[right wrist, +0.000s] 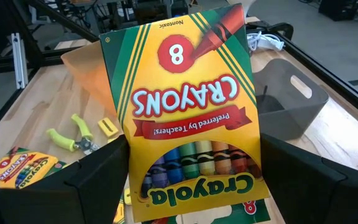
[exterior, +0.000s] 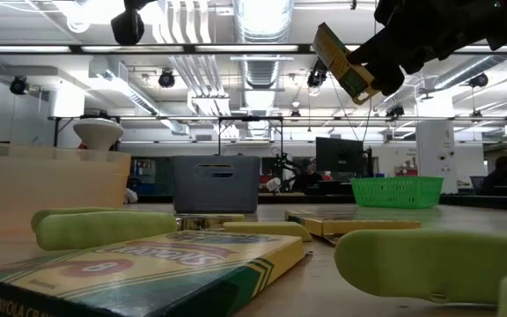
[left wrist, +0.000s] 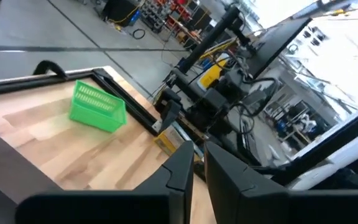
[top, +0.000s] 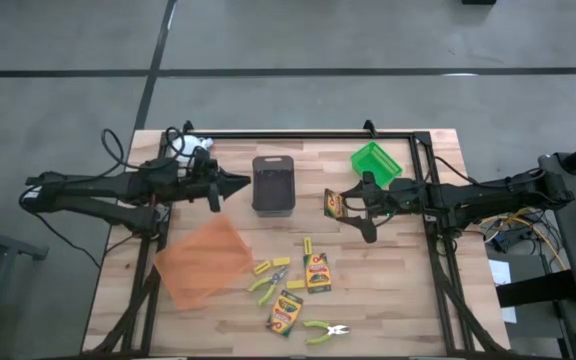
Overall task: Pick & Place School Supplies
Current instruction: Put the pack of crayons into the orange bin
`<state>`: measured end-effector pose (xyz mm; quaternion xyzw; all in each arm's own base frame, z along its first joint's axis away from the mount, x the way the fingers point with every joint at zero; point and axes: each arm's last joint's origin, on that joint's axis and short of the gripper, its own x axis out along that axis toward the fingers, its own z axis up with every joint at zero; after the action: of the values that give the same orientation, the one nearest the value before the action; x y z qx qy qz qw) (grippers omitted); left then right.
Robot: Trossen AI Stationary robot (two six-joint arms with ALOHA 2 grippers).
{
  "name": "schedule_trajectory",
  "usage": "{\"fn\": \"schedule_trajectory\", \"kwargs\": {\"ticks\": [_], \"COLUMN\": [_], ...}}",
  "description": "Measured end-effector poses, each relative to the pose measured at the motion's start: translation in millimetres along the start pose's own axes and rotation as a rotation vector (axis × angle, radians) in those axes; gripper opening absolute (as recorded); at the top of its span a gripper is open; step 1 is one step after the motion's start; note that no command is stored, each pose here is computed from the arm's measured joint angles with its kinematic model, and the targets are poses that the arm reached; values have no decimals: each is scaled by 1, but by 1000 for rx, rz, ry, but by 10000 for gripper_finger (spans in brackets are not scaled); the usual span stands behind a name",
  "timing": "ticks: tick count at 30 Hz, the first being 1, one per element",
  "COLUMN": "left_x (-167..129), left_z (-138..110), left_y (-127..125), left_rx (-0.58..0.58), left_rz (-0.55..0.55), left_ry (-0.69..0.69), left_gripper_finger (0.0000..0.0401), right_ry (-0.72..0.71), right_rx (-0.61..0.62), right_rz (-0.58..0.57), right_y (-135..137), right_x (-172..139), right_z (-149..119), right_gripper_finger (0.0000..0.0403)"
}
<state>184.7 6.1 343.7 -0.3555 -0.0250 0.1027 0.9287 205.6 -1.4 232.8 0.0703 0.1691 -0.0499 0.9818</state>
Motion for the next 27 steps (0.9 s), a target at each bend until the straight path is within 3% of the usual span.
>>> {"fn": "schedule_trajectory", "kwargs": {"ticks": [3,6,11,27], "left_x": [2,8,19,58], "left_z": [0,-4,-12,-28], "left_y": [2,6,10,14], "left_rx": [-21,-150,-272,-393], "left_rz": [61,112,160,252], "left_ry": [-45,-48,-41,17], "left_gripper_finger": [39,45,73,237], "right_ry": [0,1,0,0], "right_rx": [0,0,0,0], "right_rz": [0,0,0,0], "right_y": [0,0,0,0], "right_x": [0,0,0,0], "right_z": [0,0,0,0], "right_gripper_finger": [325,325,325,325]}}
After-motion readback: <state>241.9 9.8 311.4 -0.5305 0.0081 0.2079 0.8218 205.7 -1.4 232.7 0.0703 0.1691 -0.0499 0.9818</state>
